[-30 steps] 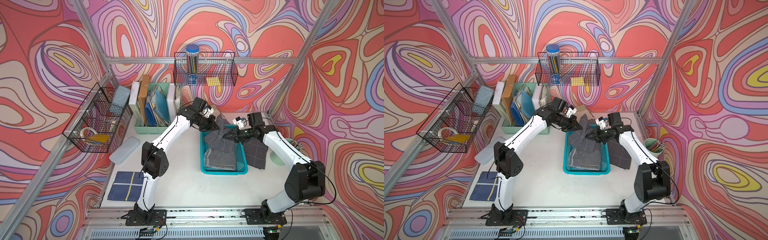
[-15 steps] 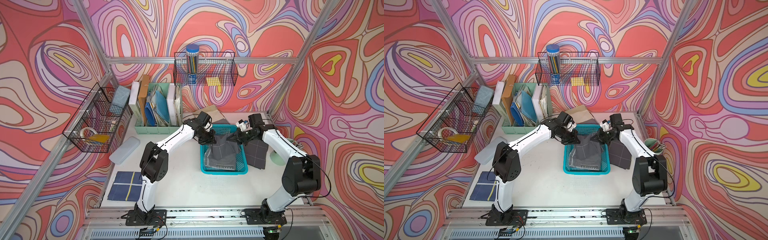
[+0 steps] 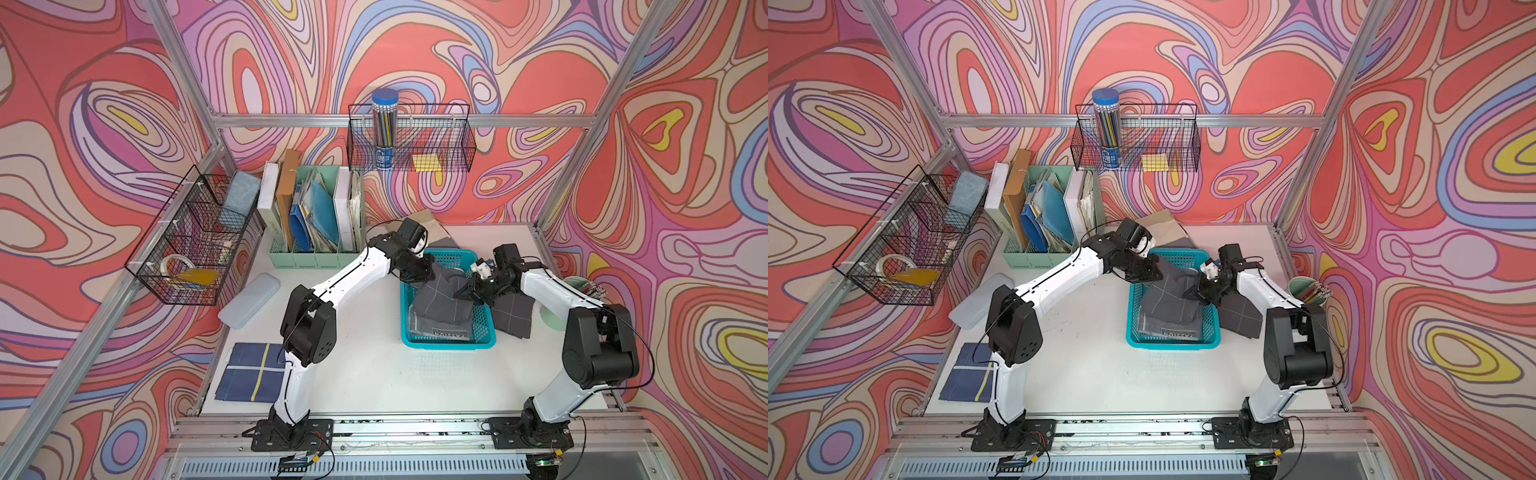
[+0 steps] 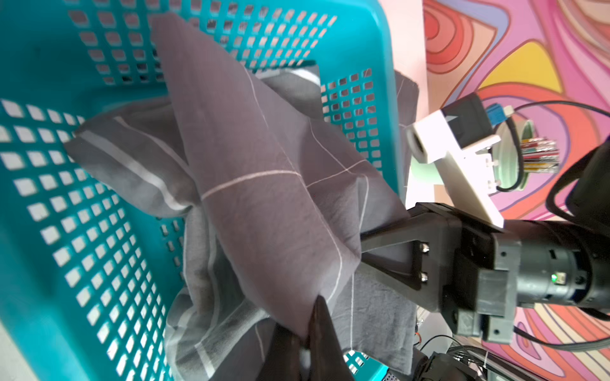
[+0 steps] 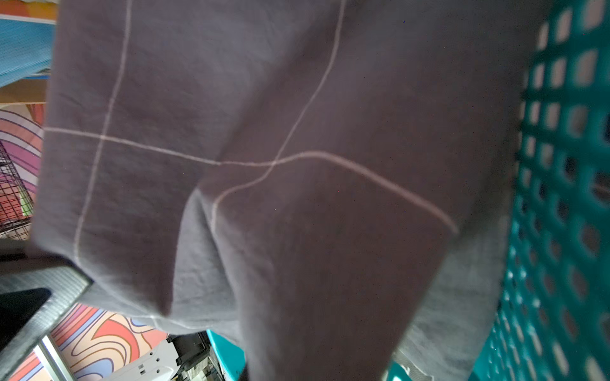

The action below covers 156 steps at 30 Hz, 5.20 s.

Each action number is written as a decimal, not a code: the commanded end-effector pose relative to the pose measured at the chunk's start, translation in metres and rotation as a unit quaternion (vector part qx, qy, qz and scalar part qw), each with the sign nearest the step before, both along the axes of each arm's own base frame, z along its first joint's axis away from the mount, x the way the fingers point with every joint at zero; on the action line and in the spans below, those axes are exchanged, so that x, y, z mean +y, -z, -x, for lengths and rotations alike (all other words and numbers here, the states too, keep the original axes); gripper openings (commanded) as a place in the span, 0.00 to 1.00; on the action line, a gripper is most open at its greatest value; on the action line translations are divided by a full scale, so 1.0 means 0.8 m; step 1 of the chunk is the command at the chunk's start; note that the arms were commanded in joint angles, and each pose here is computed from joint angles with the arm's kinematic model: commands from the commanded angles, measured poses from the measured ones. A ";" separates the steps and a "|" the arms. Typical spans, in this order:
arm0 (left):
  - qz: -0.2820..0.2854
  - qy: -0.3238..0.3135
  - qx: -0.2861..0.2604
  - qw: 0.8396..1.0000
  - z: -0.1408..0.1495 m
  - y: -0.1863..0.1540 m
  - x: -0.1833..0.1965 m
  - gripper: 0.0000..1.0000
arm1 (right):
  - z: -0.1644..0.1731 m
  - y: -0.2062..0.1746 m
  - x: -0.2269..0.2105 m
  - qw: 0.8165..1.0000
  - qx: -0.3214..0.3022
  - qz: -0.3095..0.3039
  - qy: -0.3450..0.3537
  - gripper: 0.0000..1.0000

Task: Put the folded pillowcase in the basket
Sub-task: Place the pillowcase in the basket, then move the pillowcase to the center of the board.

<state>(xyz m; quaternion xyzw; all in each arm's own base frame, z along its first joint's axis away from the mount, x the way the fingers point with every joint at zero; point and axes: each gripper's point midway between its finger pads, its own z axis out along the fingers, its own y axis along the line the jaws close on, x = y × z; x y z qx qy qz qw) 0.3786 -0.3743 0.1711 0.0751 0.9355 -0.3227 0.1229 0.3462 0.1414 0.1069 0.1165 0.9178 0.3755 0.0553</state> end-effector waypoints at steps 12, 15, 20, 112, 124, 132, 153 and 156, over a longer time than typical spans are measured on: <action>-0.127 -0.010 0.092 0.988 0.041 0.098 0.037 0.00 | 0.004 0.023 -0.011 0.998 0.033 0.047 -0.003 0.14; -0.142 -0.013 0.078 0.987 0.037 0.094 0.044 0.00 | 0.011 0.020 -0.012 0.997 0.032 0.065 -0.007 0.21; -0.150 -0.010 0.079 0.985 0.035 0.097 0.045 0.03 | 0.024 0.013 -0.035 0.992 0.029 0.123 0.004 0.37; -0.191 -0.373 -0.313 0.853 0.206 -0.181 0.430 0.00 | 0.198 0.007 0.522 0.864 -0.180 -0.026 -0.470 0.00; -0.190 -0.363 -0.311 0.858 0.207 -0.165 0.427 0.00 | 0.197 0.014 0.602 0.851 -0.223 -0.089 -0.467 0.00; -0.187 -0.358 -0.302 0.864 0.207 -0.160 0.422 0.00 | 0.183 0.106 0.622 0.864 -0.191 -0.043 -0.464 0.00; -0.162 -0.356 -0.283 0.876 0.200 -0.152 0.404 0.00 | 0.078 0.107 0.410 0.871 -0.203 0.366 -0.258 0.00; -0.174 -0.367 -0.294 0.865 0.196 -0.157 0.412 0.00 | 0.081 0.082 0.398 0.879 -0.217 0.347 -0.243 0.00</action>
